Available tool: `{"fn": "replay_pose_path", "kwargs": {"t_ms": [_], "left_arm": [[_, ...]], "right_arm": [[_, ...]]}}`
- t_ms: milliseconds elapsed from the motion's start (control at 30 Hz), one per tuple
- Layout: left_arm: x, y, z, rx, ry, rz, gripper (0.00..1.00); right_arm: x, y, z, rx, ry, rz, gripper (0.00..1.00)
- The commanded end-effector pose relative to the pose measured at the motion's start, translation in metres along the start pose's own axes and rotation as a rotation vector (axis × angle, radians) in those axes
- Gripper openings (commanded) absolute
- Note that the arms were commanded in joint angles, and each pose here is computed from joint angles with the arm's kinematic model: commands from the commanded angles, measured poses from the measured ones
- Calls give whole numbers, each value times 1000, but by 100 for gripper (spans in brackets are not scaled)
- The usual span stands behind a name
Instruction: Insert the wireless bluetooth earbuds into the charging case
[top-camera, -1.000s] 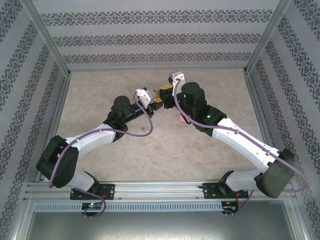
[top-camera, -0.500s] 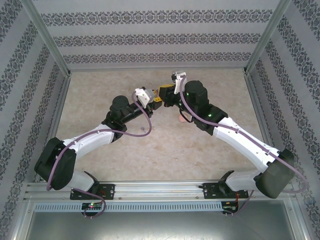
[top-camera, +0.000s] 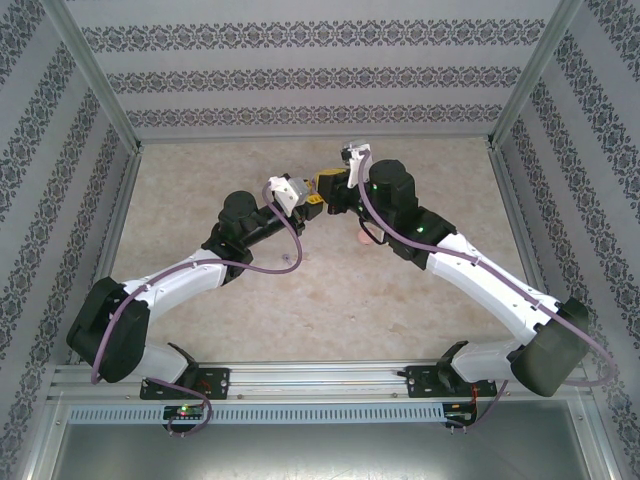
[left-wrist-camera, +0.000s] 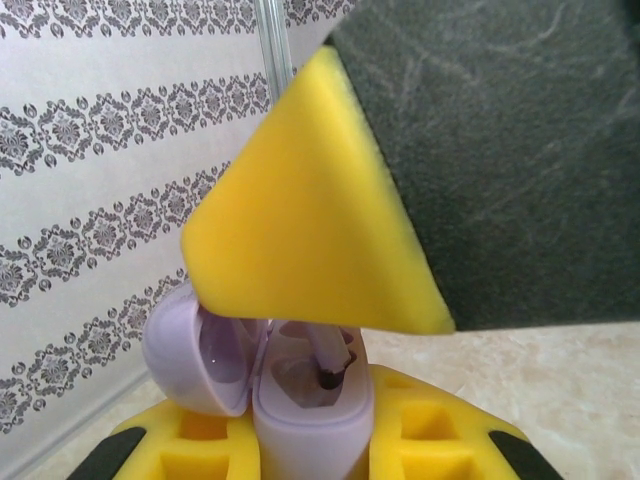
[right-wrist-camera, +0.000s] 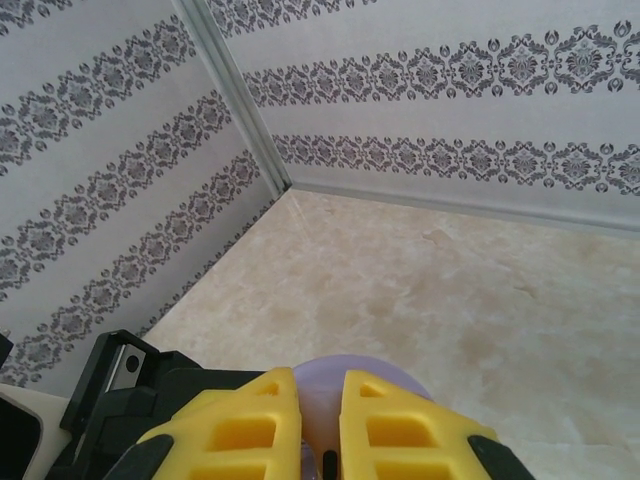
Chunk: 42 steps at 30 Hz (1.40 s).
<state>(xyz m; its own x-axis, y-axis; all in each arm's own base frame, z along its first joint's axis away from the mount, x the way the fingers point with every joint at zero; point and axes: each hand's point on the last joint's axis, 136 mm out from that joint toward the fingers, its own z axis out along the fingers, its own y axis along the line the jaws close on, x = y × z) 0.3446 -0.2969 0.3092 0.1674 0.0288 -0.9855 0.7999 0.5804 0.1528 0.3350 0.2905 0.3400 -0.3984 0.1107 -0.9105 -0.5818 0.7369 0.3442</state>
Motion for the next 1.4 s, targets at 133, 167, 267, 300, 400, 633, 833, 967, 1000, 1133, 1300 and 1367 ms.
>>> {"fn": "replay_pose_path", "kwargs": {"t_ms": [133, 167, 267, 300, 400, 633, 833, 967, 1000, 1133, 1300, 1367], "left_arm": [[-99, -49, -16, 185, -275, 158, 0], [-100, -49, -16, 182, -277, 160, 0], [-102, -48, -17, 177, -285, 162, 0], [-104, -47, -17, 172, -288, 162, 0], [-105, -46, -17, 164, -293, 163, 0], [-104, -46, -16, 169, -287, 150, 0], [-97, -46, -14, 167, -270, 140, 0], [-92, -45, -11, 164, -261, 133, 0], [-90, -44, -10, 161, -260, 131, 0], [-85, -42, -8, 151, -252, 125, 0], [-78, -40, -8, 134, -246, 119, 0], [-76, -40, -8, 131, -243, 118, 0]], "right_arm": [[41, -4, 13, 21, 120, -81, 13], [41, -2, 13, 10, 122, -89, 12], [45, 8, 11, -35, 132, -124, 12], [46, 12, 10, -48, 134, -140, 12], [51, 16, 7, -63, 146, -161, 12], [50, 14, 7, -42, 139, -153, 14], [39, 12, 6, -11, 124, -129, 23], [29, 12, 4, -1, 110, -101, 30], [25, 13, 3, -1, 102, -94, 32], [15, 12, 2, 11, 94, -57, 41], [3, 10, 2, 20, 82, -13, 54], [-1, 9, 2, 23, 77, 1, 58]]}}
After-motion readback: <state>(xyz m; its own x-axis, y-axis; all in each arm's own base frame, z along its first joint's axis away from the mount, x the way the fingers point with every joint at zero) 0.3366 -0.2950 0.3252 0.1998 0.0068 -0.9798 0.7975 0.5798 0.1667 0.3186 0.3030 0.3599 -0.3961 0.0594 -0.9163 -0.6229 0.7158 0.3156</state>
